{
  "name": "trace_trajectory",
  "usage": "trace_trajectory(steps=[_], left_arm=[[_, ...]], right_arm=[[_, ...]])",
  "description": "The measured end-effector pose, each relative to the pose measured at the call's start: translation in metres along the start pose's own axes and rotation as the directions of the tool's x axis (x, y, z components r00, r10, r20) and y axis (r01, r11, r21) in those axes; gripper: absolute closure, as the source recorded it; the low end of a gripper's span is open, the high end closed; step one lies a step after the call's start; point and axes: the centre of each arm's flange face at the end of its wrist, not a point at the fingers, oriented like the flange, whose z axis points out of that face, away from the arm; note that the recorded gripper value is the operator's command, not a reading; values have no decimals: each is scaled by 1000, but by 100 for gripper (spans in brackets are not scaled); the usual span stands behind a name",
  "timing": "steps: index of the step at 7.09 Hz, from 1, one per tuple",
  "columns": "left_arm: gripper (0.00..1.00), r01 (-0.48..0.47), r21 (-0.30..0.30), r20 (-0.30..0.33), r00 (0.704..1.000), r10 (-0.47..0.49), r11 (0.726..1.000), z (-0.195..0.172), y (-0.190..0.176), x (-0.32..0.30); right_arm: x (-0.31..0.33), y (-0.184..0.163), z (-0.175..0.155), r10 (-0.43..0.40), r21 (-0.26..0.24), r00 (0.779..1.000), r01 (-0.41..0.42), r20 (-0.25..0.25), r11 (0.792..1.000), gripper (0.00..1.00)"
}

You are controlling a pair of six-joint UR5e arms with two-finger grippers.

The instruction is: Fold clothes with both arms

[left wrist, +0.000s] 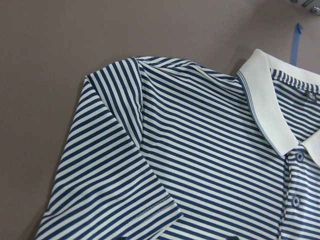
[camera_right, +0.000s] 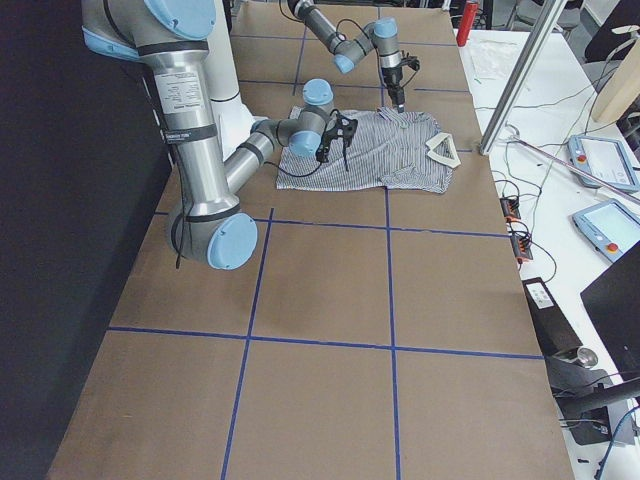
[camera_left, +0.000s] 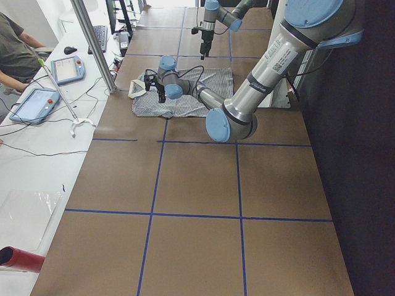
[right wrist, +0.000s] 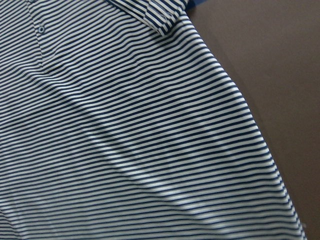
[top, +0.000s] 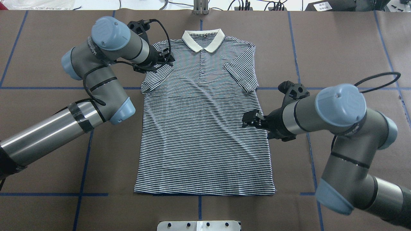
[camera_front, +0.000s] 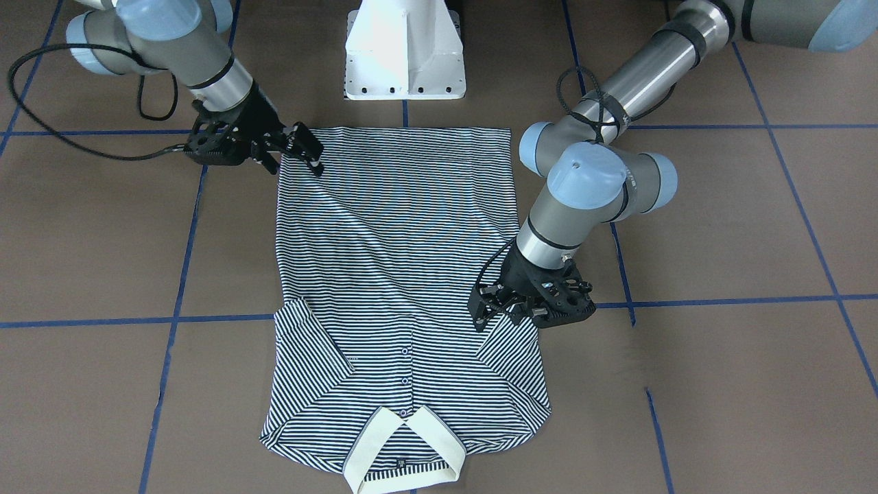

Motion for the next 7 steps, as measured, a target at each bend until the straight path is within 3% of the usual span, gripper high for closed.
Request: trace_trajectory(steps=[1,2,3,5,7], left_arm=[[27,-6,-19,-18,1000,6,1000,-12,9,-9],[27,-8,-28,-26,1000,8,1000,-16,12,-13],[25,-9,-29,-28,1000,8,1000,-18,14,-15],[24,-9,-26,-29,1000,8,1000,-19,14,-16],[23,-8,-25,-31,1000,7,1000,-19,14,-15]], right_arm=[[8,50,16,76,55,997,-74,-35,996,19],[15,92,25,134,111,988,-125,-74,986,19],[25,117,34,173,155,979,-156,-107,976,21],[45,125,56,194,213,968,-159,-157,964,23],[67,119,61,199,239,959,-149,-203,960,25]])
